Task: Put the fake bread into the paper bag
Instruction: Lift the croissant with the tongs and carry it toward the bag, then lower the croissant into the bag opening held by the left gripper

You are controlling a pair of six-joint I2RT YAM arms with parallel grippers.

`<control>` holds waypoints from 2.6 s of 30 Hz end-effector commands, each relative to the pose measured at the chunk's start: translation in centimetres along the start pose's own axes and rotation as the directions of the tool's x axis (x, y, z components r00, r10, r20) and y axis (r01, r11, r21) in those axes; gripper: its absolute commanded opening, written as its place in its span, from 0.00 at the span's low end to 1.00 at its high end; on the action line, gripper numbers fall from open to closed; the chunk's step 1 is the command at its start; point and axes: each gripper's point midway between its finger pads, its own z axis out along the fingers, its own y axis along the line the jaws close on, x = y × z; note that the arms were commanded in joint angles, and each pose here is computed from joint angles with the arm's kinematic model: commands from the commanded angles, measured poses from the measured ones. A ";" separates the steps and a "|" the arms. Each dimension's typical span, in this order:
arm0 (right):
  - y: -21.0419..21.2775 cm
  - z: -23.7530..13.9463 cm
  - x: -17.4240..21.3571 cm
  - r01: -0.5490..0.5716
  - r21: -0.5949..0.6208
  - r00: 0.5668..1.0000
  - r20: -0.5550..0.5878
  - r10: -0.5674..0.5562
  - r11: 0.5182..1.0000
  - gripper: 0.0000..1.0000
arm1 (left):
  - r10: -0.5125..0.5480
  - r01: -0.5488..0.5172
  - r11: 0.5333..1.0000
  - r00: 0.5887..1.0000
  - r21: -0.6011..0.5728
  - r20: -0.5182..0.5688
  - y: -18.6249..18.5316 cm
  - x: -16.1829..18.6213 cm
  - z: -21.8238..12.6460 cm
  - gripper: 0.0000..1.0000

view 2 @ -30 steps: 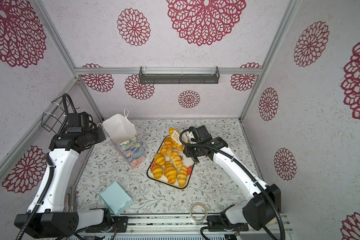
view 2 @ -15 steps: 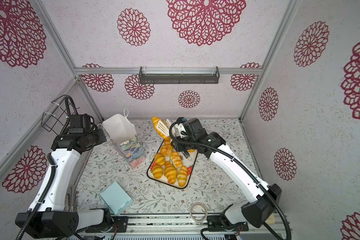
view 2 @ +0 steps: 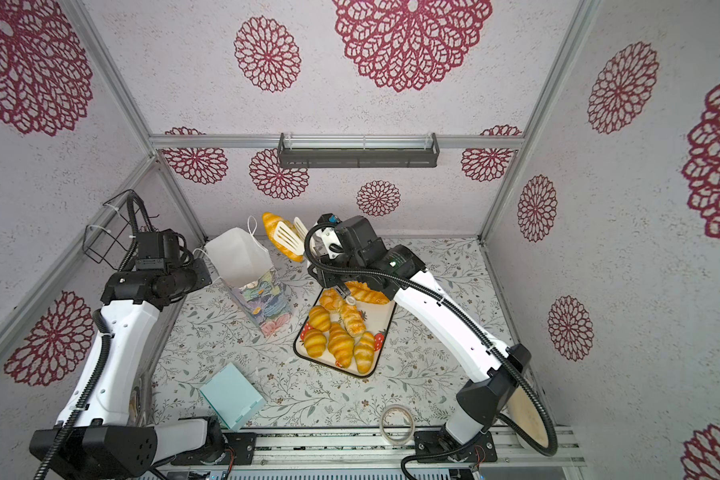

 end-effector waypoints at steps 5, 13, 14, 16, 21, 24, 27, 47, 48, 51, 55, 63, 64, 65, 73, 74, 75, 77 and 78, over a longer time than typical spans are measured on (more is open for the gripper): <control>4.9 -0.1 -3.7 0.102 -0.104 0.992 0.091 -0.092 0.989 0.35 | -0.018 0.018 1.000 1.000 0.015 0.022 0.0 -0.4 -0.5 0.00; 6.8 2.7 -4.0 0.123 -0.159 0.991 0.064 -0.114 0.980 0.35 | -0.020 0.019 1.000 0.999 0.021 0.026 0.1 -0.3 -0.7 0.00; 7.1 2.9 -4.1 0.127 -0.165 0.991 0.064 -0.118 0.978 0.35 | -0.020 0.019 1.000 0.999 0.021 0.026 0.1 -0.2 -0.7 0.00; 7.3 3.6 -4.0 0.125 -0.171 0.992 0.054 -0.118 0.977 0.35 | -0.021 0.021 1.000 0.999 0.022 0.026 0.1 -0.2 -0.7 0.00; 7.5 5.1 -3.7 0.121 -0.186 0.993 0.032 -0.117 0.975 0.35 | -0.021 0.020 1.000 0.999 0.024 0.028 0.1 -0.2 -0.9 0.00; 7.3 6.1 -3.3 0.115 -0.180 0.993 0.015 -0.115 0.977 0.35 | -0.021 0.020 1.000 0.999 0.025 0.031 0.2 -0.2 -1.0 0.00; 6.9 7.2 -2.7 0.110 -0.169 0.994 -0.008 -0.113 0.979 0.35 | -0.021 0.021 0.999 0.999 0.024 0.031 0.2 -0.1 -1.0 0.00; 2.3 7.5 -1.1 0.155 0.029 0.985 -0.086 -0.152 0.987 0.35 | -0.023 0.022 0.998 1.000 0.065 0.012 -0.6 -0.1 -0.6 0.00; 2.2 7.3 -1.2 0.154 0.033 0.985 -0.084 -0.151 0.988 0.35 | -0.024 0.023 0.997 1.000 0.072 0.008 -0.8 -0.1 -0.5 0.00; 1.8 6.8 -1.0 0.152 0.050 0.985 -0.086 -0.148 0.987 0.35 | -0.022 0.023 0.996 1.000 0.085 -0.010 -1.3 0.0 -0.1 0.00; 1.1 5.9 -1.0 0.153 0.080 0.986 -0.077 -0.147 0.985 0.35 | 0.002 0.000 0.995 1.000 0.099 -0.023 -2.3 0.1 0.4 0.00; 0.6 4.4 -1.2 0.139 0.100 0.990 -0.051 -0.134 0.985 0.35 | 0.049 -0.044 0.992 0.998 0.117 -0.041 -4.2 0.5 1.5 0.00; 0.6 4.5 -1.1 0.138 0.100 0.990 -0.056 -0.133 0.985 0.35 | 0.049 -0.044 0.992 0.998 0.119 -0.040 -4.3 0.5 1.6 0.00; 0.5 4.7 -0.9 0.136 0.099 0.990 -0.060 -0.131 0.986 0.35 | 0.049 -0.044 0.991 0.998 0.126 -0.038 -4.4 0.5 1.6 0.00; 0.2 5.9 -0.8 0.121 0.099 0.991 -0.066 -0.115 0.988 0.39 | 0.046 -0.043 0.985 0.999 0.167 -0.011 -5.1 0.2 1.0 0.00; 0.2 6.0 -0.9 0.120 0.098 0.991 -0.065 -0.114 0.988 0.39 | 0.047 -0.044 0.984 0.999 0.172 -0.012 -5.2 0.2 1.0 0.00; 0.1 6.1 -1.1 0.118 0.099 0.992 -0.065 -0.112 0.988 0.40 | 0.047 -0.044 0.984 0.999 0.173 -0.011 -5.2 0.2 0.9 0.00; 0.1 6.2 -1.2 0.117 0.096 0.992 -0.063 -0.111 0.988 0.42 | 0.048 -0.046 0.984 0.999 0.172 -0.009 -5.2 0.2 0.9 0.00; 0.2 6.2 -1.4 0.117 0.093 0.992 -0.060 -0.112 0.989 0.45 | 0.050 -0.048 0.984 0.999 0.173 -0.009 -5.2 0.3 0.8 0.00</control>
